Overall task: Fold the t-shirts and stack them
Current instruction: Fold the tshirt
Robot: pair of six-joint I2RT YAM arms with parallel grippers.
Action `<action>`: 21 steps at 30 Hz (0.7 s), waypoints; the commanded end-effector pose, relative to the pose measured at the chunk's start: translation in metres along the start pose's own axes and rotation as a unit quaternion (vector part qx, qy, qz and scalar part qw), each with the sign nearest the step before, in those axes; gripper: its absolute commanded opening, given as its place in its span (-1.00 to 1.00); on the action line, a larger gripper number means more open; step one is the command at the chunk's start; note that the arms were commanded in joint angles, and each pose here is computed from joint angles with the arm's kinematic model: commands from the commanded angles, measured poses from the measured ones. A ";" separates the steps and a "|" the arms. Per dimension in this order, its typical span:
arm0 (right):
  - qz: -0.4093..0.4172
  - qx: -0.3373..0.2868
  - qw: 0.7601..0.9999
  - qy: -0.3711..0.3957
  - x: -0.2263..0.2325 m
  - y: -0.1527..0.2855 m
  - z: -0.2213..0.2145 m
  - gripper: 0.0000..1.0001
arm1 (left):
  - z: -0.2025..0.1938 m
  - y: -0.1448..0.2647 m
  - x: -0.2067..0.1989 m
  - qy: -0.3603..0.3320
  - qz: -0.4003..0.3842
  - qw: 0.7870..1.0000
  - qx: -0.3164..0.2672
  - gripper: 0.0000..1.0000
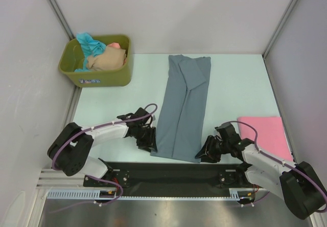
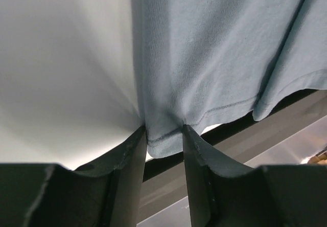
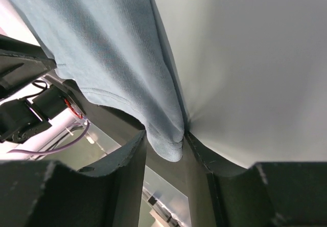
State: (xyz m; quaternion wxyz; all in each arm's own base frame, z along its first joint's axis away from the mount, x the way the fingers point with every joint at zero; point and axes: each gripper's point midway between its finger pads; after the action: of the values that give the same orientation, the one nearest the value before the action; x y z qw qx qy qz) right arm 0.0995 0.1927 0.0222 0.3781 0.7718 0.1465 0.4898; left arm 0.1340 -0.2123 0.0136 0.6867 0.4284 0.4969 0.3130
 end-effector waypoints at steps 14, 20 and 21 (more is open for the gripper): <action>-0.040 -0.016 0.999 0.000 -0.028 -0.001 -0.007 -1.00 | -0.041 -0.009 0.029 0.055 0.057 0.997 0.021 -0.99; -0.018 -0.035 0.999 0.014 -0.015 0.018 -0.016 -1.00 | -0.046 0.010 0.002 0.066 0.022 0.998 -0.007 -0.99; -0.016 -0.037 0.999 0.011 -0.013 0.022 -0.016 -1.00 | -0.045 0.014 -0.001 0.067 0.020 0.998 -0.008 -0.99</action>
State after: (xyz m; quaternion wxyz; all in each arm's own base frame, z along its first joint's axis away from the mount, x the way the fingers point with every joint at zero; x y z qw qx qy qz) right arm 0.0787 0.1854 0.0269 0.3904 0.7483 0.1464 0.5159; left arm 0.1036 -0.2042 0.0151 0.6737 0.4004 0.5185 0.3420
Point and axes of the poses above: each gripper's point midway between its finger pads, its own y axis back along the fingers, its own x axis along the line the jaws close on, z = x × y, and after that the axes turned 12 degrees about -y, right-handed
